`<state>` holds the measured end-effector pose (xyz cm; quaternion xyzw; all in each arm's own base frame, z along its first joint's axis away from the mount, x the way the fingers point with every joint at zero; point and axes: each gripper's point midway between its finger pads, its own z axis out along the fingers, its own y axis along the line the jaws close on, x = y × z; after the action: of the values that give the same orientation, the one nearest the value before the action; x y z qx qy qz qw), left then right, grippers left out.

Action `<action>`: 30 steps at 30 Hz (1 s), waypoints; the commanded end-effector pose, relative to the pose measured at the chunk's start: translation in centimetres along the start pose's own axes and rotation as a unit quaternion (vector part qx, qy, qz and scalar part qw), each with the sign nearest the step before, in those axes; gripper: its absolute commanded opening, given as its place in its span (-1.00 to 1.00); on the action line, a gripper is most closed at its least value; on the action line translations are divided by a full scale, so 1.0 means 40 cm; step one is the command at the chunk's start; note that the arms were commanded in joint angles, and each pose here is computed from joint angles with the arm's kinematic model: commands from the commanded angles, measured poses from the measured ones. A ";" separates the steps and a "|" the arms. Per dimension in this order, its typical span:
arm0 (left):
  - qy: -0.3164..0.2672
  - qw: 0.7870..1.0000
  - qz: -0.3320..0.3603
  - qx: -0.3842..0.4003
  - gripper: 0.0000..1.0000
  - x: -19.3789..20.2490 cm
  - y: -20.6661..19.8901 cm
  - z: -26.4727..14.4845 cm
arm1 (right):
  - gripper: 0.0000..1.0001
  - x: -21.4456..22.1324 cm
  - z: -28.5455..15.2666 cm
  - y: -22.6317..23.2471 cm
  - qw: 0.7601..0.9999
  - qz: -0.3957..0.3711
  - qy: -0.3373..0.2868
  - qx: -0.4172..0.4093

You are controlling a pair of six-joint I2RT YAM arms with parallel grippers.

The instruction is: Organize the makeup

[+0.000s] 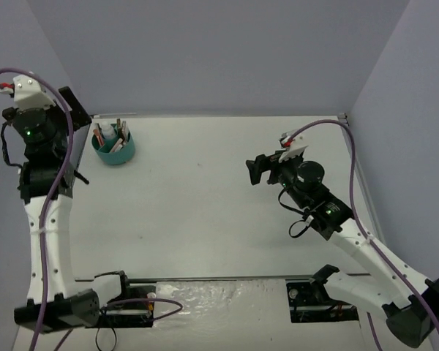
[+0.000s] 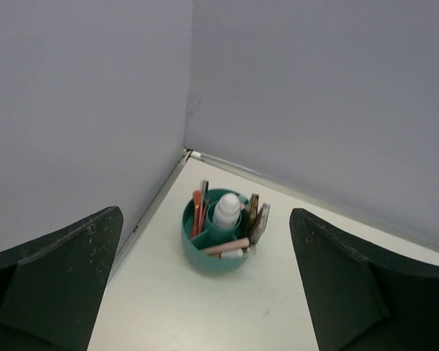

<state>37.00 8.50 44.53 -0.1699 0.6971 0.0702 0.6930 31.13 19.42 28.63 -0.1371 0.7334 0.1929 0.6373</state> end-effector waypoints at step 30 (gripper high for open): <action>0.144 0.988 0.031 0.052 0.94 0.404 0.004 -0.356 | 1.00 -0.106 -0.181 -0.187 0.972 0.047 -0.097 0.207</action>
<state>22.54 1.26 26.80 -0.1070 0.8222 0.0238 0.5585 28.05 9.16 31.10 0.0351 0.7191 0.0766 0.6898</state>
